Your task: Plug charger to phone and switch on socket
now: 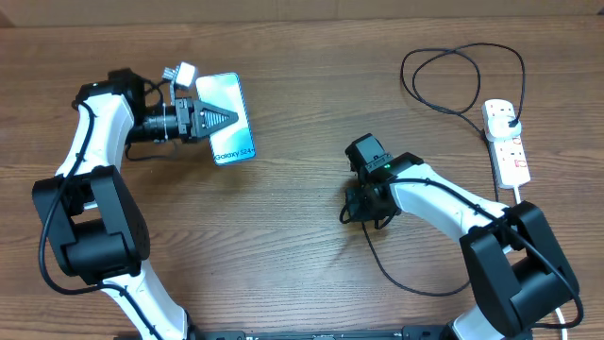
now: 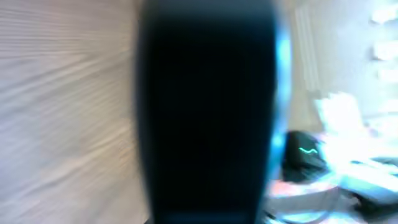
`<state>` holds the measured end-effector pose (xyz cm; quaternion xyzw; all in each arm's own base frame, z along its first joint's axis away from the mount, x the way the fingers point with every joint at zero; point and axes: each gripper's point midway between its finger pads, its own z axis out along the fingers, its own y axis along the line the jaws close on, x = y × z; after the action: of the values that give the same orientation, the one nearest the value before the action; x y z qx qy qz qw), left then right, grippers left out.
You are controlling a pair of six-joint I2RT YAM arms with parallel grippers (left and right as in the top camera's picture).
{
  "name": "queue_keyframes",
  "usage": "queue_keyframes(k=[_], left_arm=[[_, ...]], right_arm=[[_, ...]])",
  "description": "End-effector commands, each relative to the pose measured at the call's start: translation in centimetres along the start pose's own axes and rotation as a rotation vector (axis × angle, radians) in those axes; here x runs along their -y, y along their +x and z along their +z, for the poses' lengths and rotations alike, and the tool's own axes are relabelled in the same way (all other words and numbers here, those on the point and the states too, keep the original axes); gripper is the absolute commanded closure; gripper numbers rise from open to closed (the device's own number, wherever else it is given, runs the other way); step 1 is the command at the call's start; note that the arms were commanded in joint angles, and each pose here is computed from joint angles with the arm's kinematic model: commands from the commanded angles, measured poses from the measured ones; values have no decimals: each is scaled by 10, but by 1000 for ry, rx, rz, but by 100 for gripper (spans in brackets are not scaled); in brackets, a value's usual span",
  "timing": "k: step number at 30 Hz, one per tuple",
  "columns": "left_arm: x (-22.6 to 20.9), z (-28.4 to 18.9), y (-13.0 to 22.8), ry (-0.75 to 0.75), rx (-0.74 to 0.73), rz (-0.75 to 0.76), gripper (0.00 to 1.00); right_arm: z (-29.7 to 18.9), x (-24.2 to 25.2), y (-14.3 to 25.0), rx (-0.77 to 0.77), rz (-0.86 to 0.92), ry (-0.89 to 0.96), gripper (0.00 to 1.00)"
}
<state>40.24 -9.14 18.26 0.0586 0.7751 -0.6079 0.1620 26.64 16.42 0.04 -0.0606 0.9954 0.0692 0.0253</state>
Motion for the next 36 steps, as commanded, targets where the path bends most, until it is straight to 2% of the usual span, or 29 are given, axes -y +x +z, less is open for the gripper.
queue_keyframes(k=[1,3,5,7,8,10,12,15,22,31,36], left_arm=[[-51,-7,-15,-353,24,-240,96],[-80,-16,-18,-548,75,-363,96],[-80,-8,-20,-553,106,-456,96],[-51,13,-30,-373,89,-431,96],[-23,27,-36,-208,60,-385,96],[22,42,-42,27,-1,-340,96],[51,52,-40,162,-67,-307,95],[71,74,-30,218,-142,-274,96],[100,109,-10,212,-222,-223,95],[151,82,-21,217,-157,-82,96],[157,81,-22,197,-136,-57,96]], right_arm=[[-41,-24,-13,71,-55,-194,96],[-59,-37,-15,92,-73,-300,96],[-76,-53,-11,92,-100,-425,96],[-95,-73,-4,80,-155,-590,96],[-108,-85,1,70,-190,-696,96],[-132,-104,8,59,-250,-885,96],[-158,-118,13,59,-300,-1064,96],[-189,-131,12,88,-376,-1250,96],[-210,-141,-17,137,-325,-1288,96],[-217,-144,-40,201,-267,-1266,96],[-231,-148,-48,243,-282,-1294,96]])
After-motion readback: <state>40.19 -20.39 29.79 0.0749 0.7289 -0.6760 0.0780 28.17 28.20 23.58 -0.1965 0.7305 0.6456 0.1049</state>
